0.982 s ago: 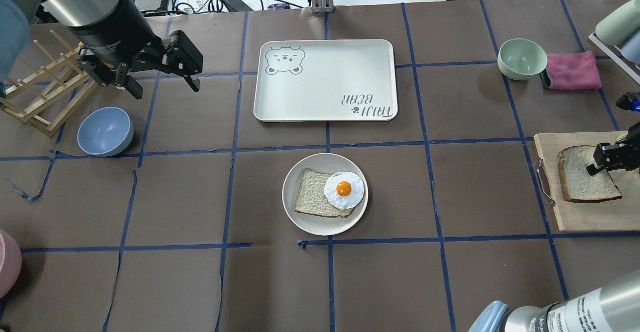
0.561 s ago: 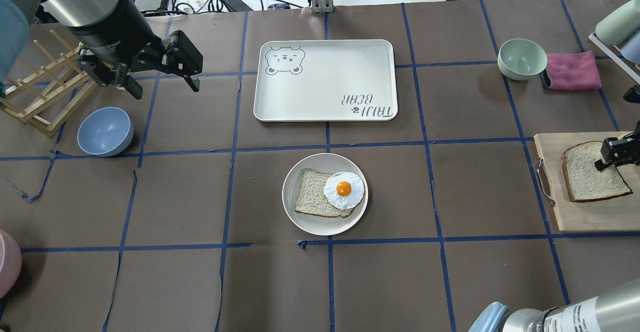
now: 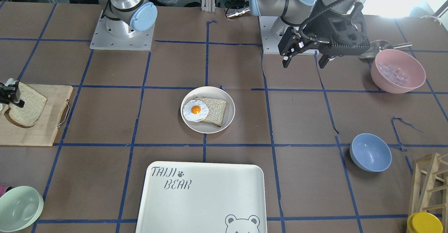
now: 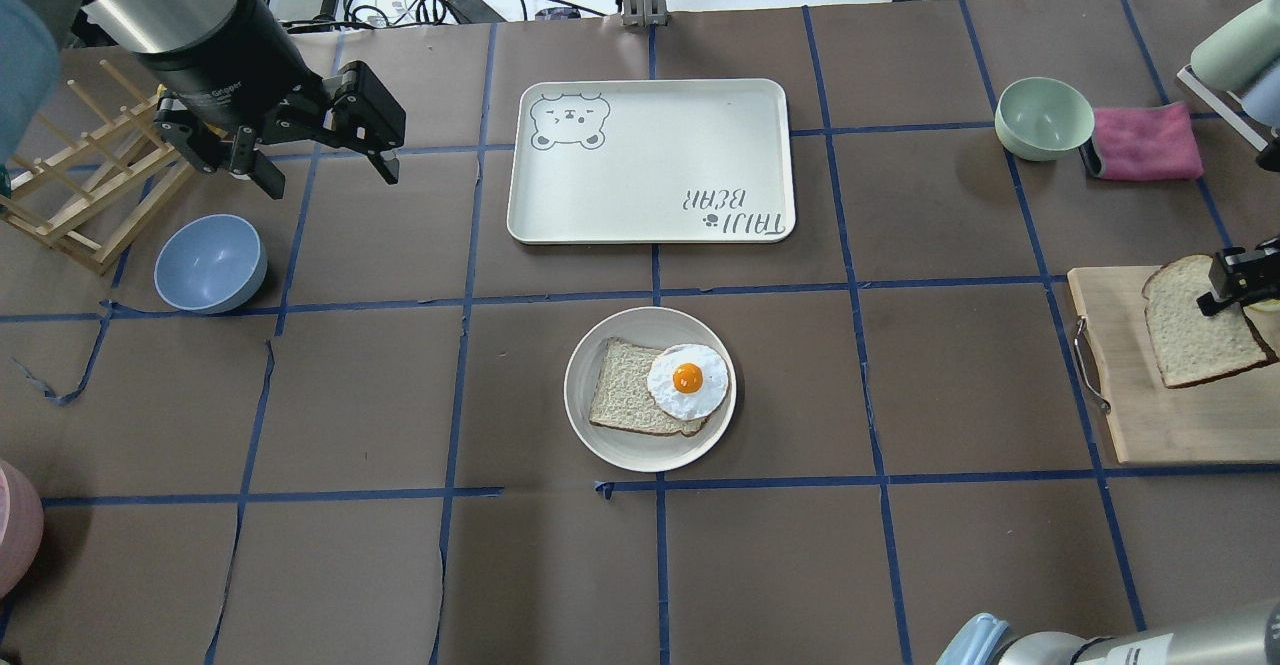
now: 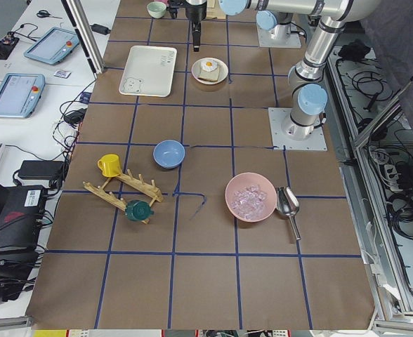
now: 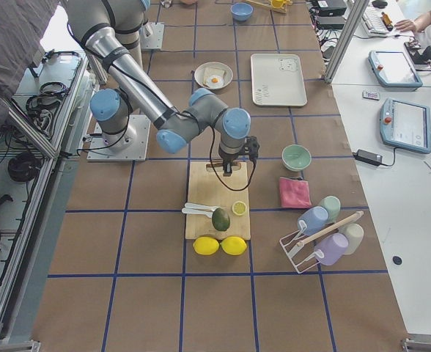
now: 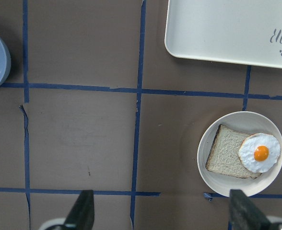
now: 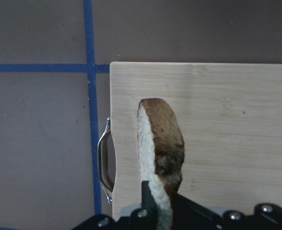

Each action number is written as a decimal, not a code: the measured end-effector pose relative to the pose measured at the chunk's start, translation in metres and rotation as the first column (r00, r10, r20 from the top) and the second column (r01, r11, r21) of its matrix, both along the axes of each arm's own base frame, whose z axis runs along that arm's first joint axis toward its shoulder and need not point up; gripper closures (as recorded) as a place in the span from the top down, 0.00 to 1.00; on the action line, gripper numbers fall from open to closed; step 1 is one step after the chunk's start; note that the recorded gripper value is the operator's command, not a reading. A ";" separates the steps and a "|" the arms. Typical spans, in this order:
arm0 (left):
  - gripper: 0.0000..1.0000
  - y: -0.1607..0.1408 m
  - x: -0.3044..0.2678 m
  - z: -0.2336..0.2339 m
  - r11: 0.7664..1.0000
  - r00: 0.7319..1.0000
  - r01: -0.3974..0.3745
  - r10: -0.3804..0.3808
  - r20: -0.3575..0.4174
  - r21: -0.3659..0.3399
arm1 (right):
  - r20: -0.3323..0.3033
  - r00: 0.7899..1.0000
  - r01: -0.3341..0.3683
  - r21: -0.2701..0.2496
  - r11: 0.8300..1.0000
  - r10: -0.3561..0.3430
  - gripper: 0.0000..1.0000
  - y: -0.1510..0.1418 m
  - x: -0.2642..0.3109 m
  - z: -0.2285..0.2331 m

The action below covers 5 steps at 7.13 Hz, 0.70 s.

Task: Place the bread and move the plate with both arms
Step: 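Lift the bread slice and carry it toward the white plate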

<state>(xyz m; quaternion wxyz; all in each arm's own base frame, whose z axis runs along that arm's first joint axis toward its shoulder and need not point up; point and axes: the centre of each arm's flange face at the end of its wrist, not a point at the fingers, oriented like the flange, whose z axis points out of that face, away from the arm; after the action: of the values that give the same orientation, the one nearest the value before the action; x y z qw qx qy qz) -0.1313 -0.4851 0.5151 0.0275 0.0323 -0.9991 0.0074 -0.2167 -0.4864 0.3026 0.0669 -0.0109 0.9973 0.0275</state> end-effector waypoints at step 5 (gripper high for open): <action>1.00 0.000 0.000 0.000 1.000 1.000 0.000 0.000 -0.001 0.000 | 0.049 0.998 0.027 0.013 1.000 -0.027 0.00 -0.065 0.236 0.099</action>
<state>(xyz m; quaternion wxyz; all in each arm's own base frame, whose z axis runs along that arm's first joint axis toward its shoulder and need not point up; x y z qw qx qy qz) -0.1314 -0.4851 0.5152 0.0279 0.0323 -0.9991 0.0075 0.0189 -0.5519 0.4016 0.0920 0.0023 0.9952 0.0323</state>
